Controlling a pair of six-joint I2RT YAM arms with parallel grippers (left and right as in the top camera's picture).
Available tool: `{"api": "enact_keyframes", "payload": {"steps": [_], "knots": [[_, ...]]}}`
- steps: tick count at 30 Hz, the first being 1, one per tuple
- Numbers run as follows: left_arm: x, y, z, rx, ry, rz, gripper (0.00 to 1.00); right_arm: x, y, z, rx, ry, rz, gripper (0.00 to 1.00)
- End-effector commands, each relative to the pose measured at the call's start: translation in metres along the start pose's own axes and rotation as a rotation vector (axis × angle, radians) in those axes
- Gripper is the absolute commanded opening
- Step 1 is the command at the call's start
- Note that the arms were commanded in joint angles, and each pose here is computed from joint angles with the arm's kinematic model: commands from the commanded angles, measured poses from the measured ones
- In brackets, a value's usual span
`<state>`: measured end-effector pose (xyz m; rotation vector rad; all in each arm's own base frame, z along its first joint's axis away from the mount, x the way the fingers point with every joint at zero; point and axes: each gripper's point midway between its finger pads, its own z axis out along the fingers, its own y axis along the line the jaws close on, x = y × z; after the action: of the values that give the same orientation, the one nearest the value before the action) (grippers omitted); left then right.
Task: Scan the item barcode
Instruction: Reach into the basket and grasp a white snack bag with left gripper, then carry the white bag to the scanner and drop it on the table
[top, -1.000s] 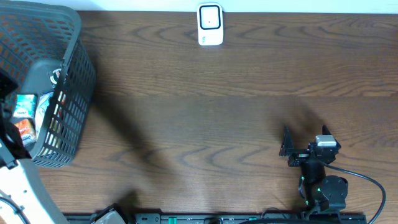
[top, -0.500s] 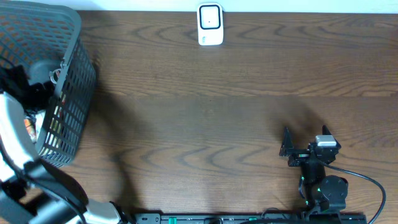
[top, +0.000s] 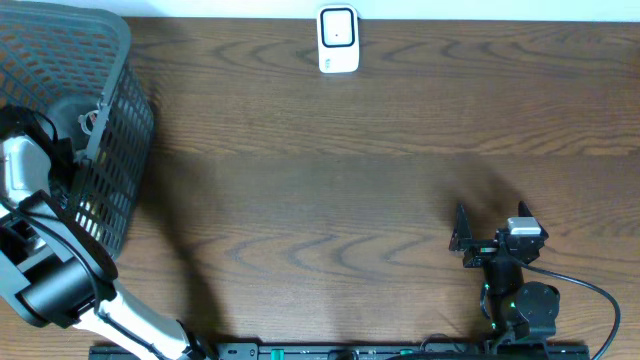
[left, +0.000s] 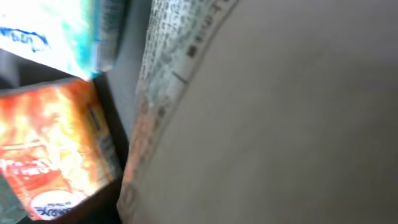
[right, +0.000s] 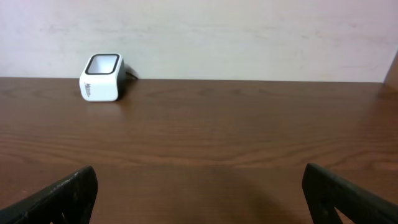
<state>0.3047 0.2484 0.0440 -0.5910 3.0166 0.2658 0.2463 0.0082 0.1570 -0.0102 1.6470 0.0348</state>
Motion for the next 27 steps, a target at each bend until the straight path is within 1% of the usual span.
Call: {"api": "enact_keyframes", "payload": {"steps": [1, 4, 5, 7, 8, 12, 14, 15, 16, 18, 19, 21, 24, 27], "knots": [[0.002, 0.002, 0.004, -0.022, 0.011, 0.013, 0.52, 0.001, 0.001, 0.000, -0.002, 0.002, 0.011, 0.99], [0.001, 0.000, 0.005, -0.010, 0.006, 0.012, 0.52, 0.001, 0.001, 0.000, -0.002, 0.002, 0.011, 0.99], [0.001, 0.000, 0.006, -0.010, 0.007, 0.012, 0.48, 0.001, 0.001, 0.000, -0.002, 0.002, 0.010, 0.99], [0.003, 0.000, 0.008, -0.009, 0.012, 0.013, 0.20, 0.001, 0.001, 0.000, -0.002, 0.002, 0.011, 0.99], [0.004, -0.001, 0.008, -0.009, 0.015, 0.009, 0.08, 0.001, 0.001, 0.000, -0.002, 0.002, 0.011, 0.99], [0.009, -0.001, -0.001, -0.004, 0.027, -0.004, 0.07, 0.001, 0.001, 0.000, -0.002, 0.002, 0.011, 0.99], [0.006, 0.001, -0.017, -0.011, -0.009, -0.070, 0.07, 0.001, 0.001, 0.000, -0.002, 0.002, 0.011, 0.99], [0.000, 0.006, -0.035, -0.020, -0.065, -0.173, 0.07, 0.001, 0.001, 0.000, -0.002, 0.002, 0.011, 0.99], [-0.005, 0.009, -0.051, -0.024, -0.110, -0.235, 0.07, 0.001, 0.001, 0.000, -0.002, 0.002, 0.011, 0.99], [-0.014, 0.015, -0.081, -0.030, -0.210, -0.317, 0.07, 0.001, 0.001, 0.000, -0.002, 0.002, 0.010, 0.99], [-0.021, 0.021, -0.110, -0.033, -0.307, -0.375, 0.07, 0.001, 0.001, 0.000, -0.002, 0.002, 0.011, 0.99], [-0.026, 0.024, -0.146, -0.015, -0.428, -0.428, 0.07, 0.001, 0.001, 0.000, -0.002, 0.002, 0.011, 0.99], [-0.037, 0.011, -0.219, 0.115, -0.674, -0.405, 0.07, 0.001, 0.001, 0.000, -0.002, 0.002, 0.011, 0.99], [-0.035, 0.012, -0.287, 0.181, -0.894, -0.472, 0.07, 0.001, 0.001, 0.000, -0.002, 0.002, 0.011, 0.99]]}}
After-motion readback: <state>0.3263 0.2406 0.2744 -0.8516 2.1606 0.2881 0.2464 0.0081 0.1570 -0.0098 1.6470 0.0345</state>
